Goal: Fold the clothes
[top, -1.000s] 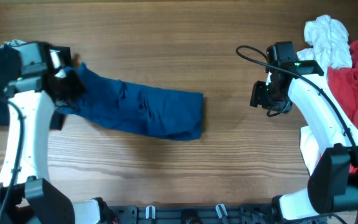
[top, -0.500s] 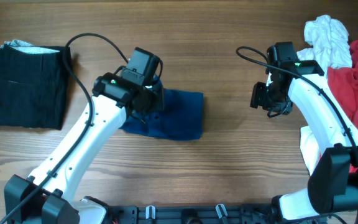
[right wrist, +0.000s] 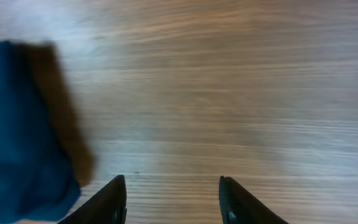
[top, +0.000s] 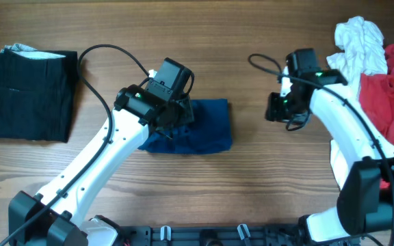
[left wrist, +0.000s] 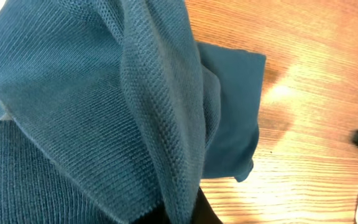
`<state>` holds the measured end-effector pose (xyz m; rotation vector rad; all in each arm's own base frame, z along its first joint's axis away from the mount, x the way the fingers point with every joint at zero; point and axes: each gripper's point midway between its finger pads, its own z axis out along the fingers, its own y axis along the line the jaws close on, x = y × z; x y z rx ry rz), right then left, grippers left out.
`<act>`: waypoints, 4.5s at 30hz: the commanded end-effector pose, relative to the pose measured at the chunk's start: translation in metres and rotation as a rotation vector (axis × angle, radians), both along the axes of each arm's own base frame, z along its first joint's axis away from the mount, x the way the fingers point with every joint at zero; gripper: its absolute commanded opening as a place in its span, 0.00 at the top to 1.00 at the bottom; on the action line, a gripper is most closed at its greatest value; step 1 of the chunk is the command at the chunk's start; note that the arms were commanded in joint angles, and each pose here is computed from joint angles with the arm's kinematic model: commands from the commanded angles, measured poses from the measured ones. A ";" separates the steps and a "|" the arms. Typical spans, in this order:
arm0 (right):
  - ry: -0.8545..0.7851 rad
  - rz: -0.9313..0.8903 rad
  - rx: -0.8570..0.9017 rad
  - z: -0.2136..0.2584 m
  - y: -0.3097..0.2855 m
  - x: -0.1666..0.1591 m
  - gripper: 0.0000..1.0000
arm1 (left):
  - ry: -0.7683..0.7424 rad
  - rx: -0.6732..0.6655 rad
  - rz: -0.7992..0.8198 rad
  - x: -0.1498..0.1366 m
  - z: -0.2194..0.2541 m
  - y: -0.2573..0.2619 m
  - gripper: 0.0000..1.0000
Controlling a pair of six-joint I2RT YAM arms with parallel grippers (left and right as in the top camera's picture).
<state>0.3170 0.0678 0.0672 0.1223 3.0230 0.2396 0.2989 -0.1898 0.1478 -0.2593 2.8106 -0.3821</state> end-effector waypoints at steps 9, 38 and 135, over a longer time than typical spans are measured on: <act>0.114 0.093 0.138 -0.069 0.092 -0.022 0.51 | -0.036 -0.079 0.021 0.010 0.012 -0.015 0.94; -0.174 0.172 0.237 0.065 0.106 0.011 0.43 | -0.098 -0.047 0.335 0.051 0.035 0.145 0.63; -0.379 0.188 -0.144 0.039 0.067 0.094 0.36 | 0.337 -0.046 -0.180 -0.029 -0.123 0.033 0.59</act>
